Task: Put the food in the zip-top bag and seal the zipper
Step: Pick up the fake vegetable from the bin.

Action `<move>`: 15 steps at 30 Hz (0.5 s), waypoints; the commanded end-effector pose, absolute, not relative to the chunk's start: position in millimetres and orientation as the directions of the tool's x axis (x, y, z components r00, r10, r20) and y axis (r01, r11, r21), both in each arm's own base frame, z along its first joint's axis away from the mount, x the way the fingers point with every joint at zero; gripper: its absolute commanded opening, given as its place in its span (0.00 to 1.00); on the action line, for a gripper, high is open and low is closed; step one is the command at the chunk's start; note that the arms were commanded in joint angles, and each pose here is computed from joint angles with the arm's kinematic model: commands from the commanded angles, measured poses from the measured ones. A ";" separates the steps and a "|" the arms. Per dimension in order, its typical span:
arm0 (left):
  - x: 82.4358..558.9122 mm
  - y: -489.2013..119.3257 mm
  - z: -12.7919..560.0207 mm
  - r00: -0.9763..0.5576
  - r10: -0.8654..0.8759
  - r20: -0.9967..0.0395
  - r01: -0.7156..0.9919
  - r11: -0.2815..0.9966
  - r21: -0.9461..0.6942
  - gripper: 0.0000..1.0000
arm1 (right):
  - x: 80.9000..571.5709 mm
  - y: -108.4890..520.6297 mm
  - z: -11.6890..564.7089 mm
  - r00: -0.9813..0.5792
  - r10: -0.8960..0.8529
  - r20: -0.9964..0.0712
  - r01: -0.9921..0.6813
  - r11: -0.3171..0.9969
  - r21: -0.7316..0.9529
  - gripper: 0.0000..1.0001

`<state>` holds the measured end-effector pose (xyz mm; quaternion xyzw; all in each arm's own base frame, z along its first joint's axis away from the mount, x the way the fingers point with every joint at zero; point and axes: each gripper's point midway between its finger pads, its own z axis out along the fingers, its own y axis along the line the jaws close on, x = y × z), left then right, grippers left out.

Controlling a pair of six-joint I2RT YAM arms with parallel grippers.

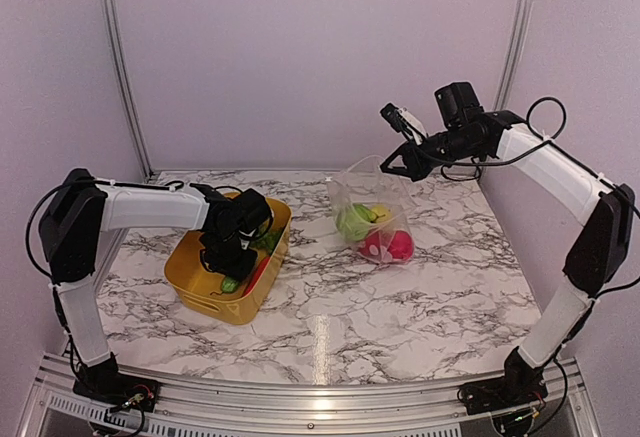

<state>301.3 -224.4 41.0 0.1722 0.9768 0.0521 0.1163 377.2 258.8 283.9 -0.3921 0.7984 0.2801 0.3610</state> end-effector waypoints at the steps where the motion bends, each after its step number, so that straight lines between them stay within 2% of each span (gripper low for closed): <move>1: 310.3 -219.5 67.2 -0.895 0.350 -0.276 0.315 0.935 0.165 0.25 | 400.9 241.5 306.8 -0.434 -0.381 -0.816 -0.798 0.583 0.152 0.00; 5: 317.3 -224.1 94.9 -0.876 0.336 -0.346 0.305 0.942 0.141 0.22 | 422.3 219.3 328.3 -0.446 -0.313 -0.838 -0.764 0.622 0.175 0.00; 13: 334.2 -236.0 154.6 -0.818 0.308 -0.486 0.300 0.949 0.097 0.20 | 445.9 204.2 343.6 -0.395 -0.349 -0.850 -0.721 0.691 0.051 0.00; 15: 339.1 -239.9 170.8 -0.794 0.290 -0.534 0.292 0.953 0.083 0.16 | 444.8 206.6 337.7 -0.408 -0.346 -0.845 -0.727 0.683 0.071 0.00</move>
